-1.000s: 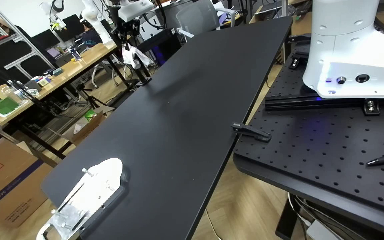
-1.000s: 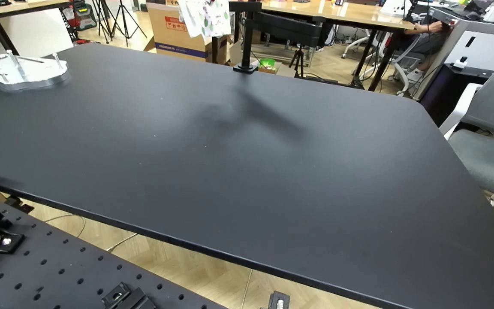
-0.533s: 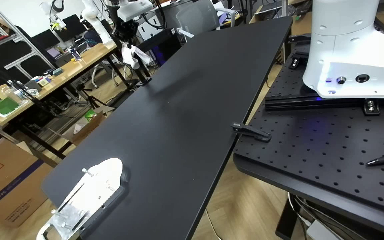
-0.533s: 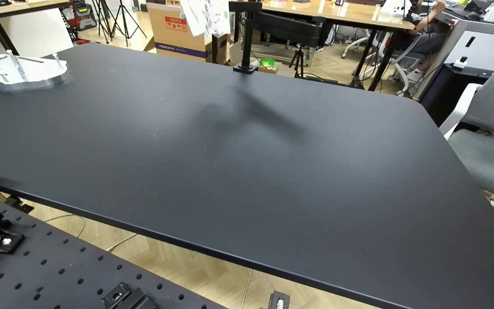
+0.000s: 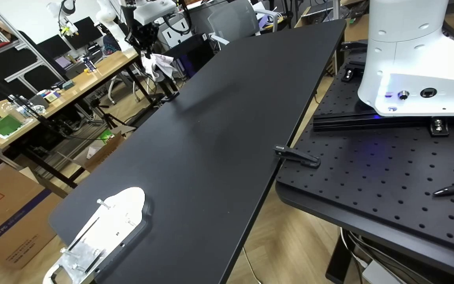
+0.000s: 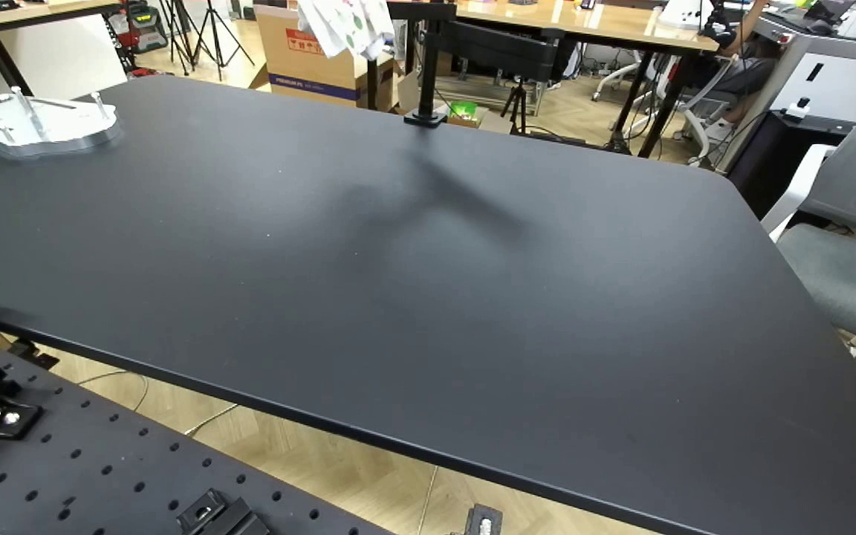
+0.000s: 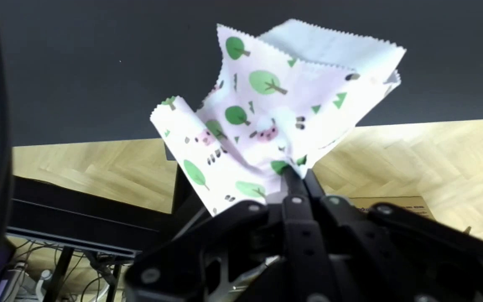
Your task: Hang the white cloth on the extended black object, take it down, and hang it again
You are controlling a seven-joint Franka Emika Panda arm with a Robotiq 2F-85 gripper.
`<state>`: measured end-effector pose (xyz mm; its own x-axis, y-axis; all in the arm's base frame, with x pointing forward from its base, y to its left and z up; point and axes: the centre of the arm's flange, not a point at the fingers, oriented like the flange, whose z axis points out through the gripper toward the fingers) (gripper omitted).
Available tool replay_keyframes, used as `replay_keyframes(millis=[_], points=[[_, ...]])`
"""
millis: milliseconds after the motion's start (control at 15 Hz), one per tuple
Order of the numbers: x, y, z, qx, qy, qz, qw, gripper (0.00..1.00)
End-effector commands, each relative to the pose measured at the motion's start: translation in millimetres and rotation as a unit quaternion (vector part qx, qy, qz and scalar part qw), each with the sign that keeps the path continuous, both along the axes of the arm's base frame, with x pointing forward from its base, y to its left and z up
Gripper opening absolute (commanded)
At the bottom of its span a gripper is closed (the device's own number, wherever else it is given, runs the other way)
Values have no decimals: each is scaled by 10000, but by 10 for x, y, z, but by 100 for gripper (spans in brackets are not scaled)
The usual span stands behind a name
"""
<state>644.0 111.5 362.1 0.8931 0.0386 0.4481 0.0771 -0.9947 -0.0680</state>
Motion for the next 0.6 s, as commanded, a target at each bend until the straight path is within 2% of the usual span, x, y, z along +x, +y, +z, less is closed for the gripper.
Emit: replay_keyframes(millis=[0,333,533], points=[[-380,256,246,-23,36,348,9994,1],[-946,658,445,-69,211,818,9964,1],[-1217,677,448,-128,311,830,9960,1]])
